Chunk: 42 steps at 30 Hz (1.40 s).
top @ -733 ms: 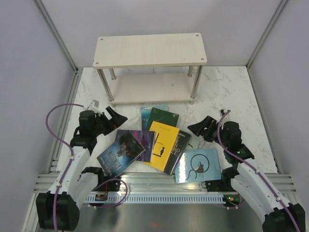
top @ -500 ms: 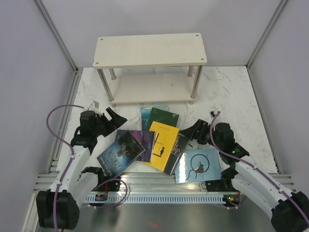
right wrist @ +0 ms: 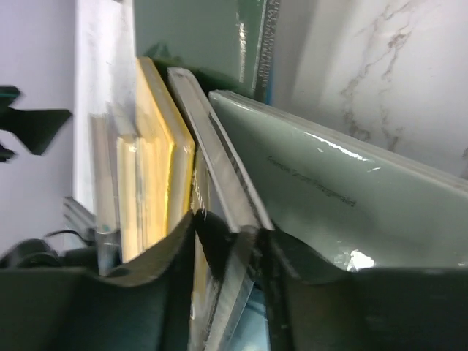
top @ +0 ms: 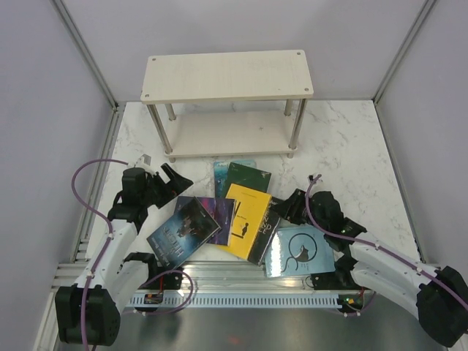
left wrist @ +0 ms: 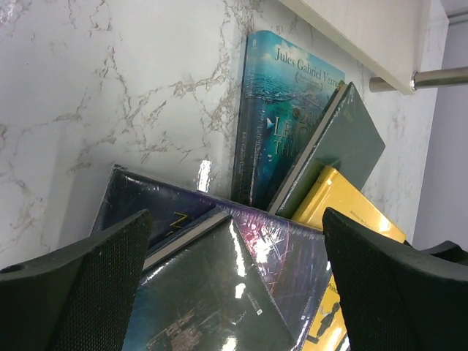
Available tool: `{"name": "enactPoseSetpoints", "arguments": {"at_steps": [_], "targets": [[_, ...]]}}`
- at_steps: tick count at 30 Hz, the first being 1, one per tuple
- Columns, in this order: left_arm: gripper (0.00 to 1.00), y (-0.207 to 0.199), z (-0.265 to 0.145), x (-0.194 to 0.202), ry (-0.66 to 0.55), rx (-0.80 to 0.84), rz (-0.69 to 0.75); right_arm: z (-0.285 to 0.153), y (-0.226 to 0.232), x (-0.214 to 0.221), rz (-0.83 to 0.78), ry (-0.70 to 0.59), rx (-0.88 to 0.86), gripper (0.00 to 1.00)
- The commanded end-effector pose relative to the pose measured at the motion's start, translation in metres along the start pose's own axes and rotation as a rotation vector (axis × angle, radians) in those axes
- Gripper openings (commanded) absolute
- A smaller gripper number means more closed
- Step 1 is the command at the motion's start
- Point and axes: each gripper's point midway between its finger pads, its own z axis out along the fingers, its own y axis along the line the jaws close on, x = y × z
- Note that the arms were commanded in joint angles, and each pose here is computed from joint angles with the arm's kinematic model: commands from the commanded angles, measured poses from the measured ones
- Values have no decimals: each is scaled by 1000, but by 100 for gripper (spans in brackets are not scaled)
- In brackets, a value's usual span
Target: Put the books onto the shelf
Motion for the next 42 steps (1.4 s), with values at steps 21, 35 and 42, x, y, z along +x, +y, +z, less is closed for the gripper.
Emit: {"name": "enactPoseSetpoints", "arguments": {"at_steps": [21, 35, 42], "targets": [[100, -118, -51, -33, -122, 532, 119, -103, 66, -177, -269, -494, 307, 0], [100, -190, -25, 0, 95, 736, 217, -96, 198, -189, -252, -373, -176, 0], [100, -191, -24, 16, 108, 889, 201, -81, 235, -160, -195, -224, -457, 0]]}}
